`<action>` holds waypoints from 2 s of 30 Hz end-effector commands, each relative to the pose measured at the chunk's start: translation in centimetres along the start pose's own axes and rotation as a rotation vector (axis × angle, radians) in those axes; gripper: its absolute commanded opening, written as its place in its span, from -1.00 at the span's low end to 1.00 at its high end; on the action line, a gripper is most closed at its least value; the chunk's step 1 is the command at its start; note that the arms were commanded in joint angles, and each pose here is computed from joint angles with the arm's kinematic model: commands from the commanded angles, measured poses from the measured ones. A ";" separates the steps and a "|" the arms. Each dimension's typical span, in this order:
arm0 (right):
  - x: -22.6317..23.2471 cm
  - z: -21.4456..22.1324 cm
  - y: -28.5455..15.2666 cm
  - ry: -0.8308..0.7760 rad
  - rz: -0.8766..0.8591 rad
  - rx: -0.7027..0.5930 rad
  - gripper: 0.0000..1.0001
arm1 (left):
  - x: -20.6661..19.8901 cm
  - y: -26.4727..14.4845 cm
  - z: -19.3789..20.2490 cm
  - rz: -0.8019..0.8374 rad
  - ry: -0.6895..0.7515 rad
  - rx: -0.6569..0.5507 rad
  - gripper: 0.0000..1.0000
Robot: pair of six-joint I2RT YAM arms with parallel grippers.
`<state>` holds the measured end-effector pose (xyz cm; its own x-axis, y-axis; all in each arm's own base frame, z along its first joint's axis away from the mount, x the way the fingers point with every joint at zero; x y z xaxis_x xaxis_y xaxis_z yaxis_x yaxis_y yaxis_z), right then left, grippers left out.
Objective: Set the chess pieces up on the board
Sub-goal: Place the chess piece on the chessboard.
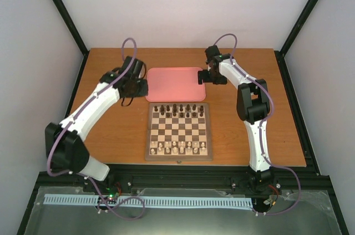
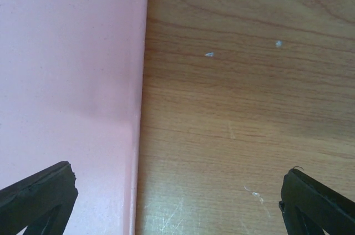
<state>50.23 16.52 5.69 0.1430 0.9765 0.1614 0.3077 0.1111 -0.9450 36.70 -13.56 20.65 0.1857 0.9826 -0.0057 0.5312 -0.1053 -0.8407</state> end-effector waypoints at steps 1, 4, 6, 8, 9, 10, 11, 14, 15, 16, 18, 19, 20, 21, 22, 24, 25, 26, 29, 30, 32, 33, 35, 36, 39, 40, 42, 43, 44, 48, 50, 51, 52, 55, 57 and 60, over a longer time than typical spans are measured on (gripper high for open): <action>0.2 -1.9 -2.7 0.016 -0.016 -0.077 1.00 | -1.4 -0.4 4.7 0.056 -0.054 0.040 -0.94; 0.2 -1.9 -2.8 0.016 -0.013 -0.078 1.00 | -2.9 0.7 7.1 0.096 -0.071 0.050 -0.94; 0.2 -1.9 -3.2 0.015 -0.012 -0.082 1.00 | -4.2 1.5 7.9 0.137 -0.091 0.048 -0.94; 0.1 -2.0 -3.5 0.014 -0.010 -0.085 1.00 | -4.8 2.1 8.4 0.137 -0.092 0.063 -0.94; 0.2 -2.0 -3.7 0.013 -0.010 -0.090 1.00 | -5.1 2.3 8.6 0.129 -0.085 0.068 -0.94; 0.1 -2.0 -3.9 0.012 -0.008 -0.093 1.00 | -5.3 2.5 8.9 0.120 -0.077 0.074 -0.94; 0.0 -2.0 -4.0 0.012 -0.004 -0.094 1.00 | -5.5 2.7 9.0 0.120 -0.071 0.074 -0.94; -0.1 -1.9 -4.3 0.012 -0.002 -0.100 1.00 | -5.7 3.3 9.2 0.098 -0.059 0.071 -0.95; -0.1 -1.8 -4.4 0.012 -0.002 -0.099 1.00 | -5.8 3.4 9.1 0.091 -0.057 0.071 -0.94; -0.1 -1.8 -4.4 0.012 -0.005 -0.100 1.00 | -5.8 3.6 9.1 0.087 -0.060 0.069 -0.94; -0.2 -1.7 -4.5 0.012 -0.004 -0.099 1.00 | -5.9 4.1 9.2 0.080 -0.061 0.077 -0.94; -0.2 -1.7 -4.5 0.012 -0.004 -0.099 1.00 | -5.8 4.3 9.3 0.073 -0.063 0.085 -0.94; -0.2 -1.7 -4.5 0.011 -0.004 -0.098 1.00 | -5.8 4.6 9.5 0.067 -0.065 0.093 -0.94; -0.2 -1.7 -4.6 0.010 -0.005 -0.099 1.00 | -5.7 4.8 9.7 0.061 -0.067 0.103 -0.94; -0.2 -1.7 -4.6 0.009 -0.005 -0.100 1.00 | -5.7 5.0 10.0 0.056 -0.067 0.114 -0.94; -0.2 -1.7 -4.7 0.007 -0.003 -0.102 1.00 | -5.7 5.2 10.2 0.052 -0.066 0.124 -0.94; -0.3 -1.7 -4.7 0.008 -0.003 -0.102 1.00 | -5.6 5.3 10.4 0.050 -0.068 0.128 -0.94; -0.2 -1.7 -4.6 0.006 -0.003 -0.102 1.00 | -5.6 5.5 10.5 0.046 -0.070 0.129 -0.94; -0.3 -1.7 -4.5 0.007 -0.001 -0.099 1.00 | -5.5 6.0 10.8 0.041 -0.085 0.123 -0.94; -0.3 -1.6 -4.4 0.007 -0.001 -0.098 1.00 | -5.5 6.2 10.8 0.038 -0.093 0.119 -0.94; -0.2 -1.6 -4.4 0.006 -0.003 -0.096 1.00 | -5.4 6.6 11.0 0.030 -0.102 0.118 -0.94; -0.2 -1.6 -4.3 0.006 -0.002 -0.094 1.00 | -5.4 6.8 11.0 0.028 -0.105 0.119 -0.94; -0.3 -1.6 -4.2 0.005 -0.002 -0.094 1.00 | -5.4 7.2 11.1 0.026 -0.110 0.117 -0.94; -0.3 -1.6 -4.1 0.005 0.000 -0.093 1.00 | -5.4 7.4 11.1 0.027 -0.113 0.113 -0.94; -0.2 -1.5 -3.9 0.006 -0.001 -0.088 1.00 | -5.5 7.8 10.9 0.022 -0.114 0.107 -0.94; -0.3 -1.5 -3.9 0.007 -0.002 -0.088 1.00 | -5.5 7.9 10.8 0.020 -0.112 0.109 -0.94; -0.2 -1.5 -3.8 0.006 -0.003 -0.086 1.00 | -5.6 8.2 10.8 0.019 -0.111 0.113 -0.94; -0.2 -1.5 -3.8 0.005 -0.001 -0.086 1.00 | -5.6 8.3 10.7 0.019 -0.110 0.112 -0.93; -0.2 -1.5 -3.8 0.004 0.000 -0.086 1.00 | -5.7 8.4 10.7 0.020 -0.108 0.110 -0.93; -0.3 -1.5 -3.7 0.003 0.000 -0.085 1.00 | -5.6 8.6 10.5 0.007 -0.102 0.111 -0.92; -0.4 -1.5 -3.5 0.004 0.002 -0.082 1.00 | -5.6 8.7 10.3 0.001 -0.100 0.107 -0.92; -0.3 -1.5 -3.5 0.003 0.001 -0.082 1.00 | -5.6 8.8 10.2 -0.001 -0.098 0.107 -0.92; -0.3 -1.5 -3.5 0.002 0.001 -0.082 1.00 | -5.6 8.8 10.1 -0.002 -0.098 0.105 -0.92; -0.2 -1.6 -3.4 0.003 -0.002 -0.081 1.00 | -5.7 9.0 10.0 0.000 -0.095 0.107 -0.92; -0.2 -1.5 -3.4 0.002 -0.001 -0.079 1.00 | -5.8 9.1 10.0 0.001 -0.094 0.108 -0.91; -0.2 -1.6 -3.3 0.002 -0.002 -0.079 1.00 | -5.7 9.1 10.0 -0.001 -0.090 0.111 -0.91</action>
<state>50.13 16.07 8.56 0.1449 0.9759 0.1632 0.3592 0.1018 -0.9277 31.24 -17.95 6.85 0.1054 0.9933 -0.0480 0.4064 -0.0870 -0.9095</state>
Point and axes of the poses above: each gripper's point midway between its finger pads, its own y axis out along the fingers, its own x axis along the line the jaws close on, z = x × y, the point moved 1 cm from there along -y, back along the fingers, and after that the axes turned 14 degrees about y, right-handed, at the moved point
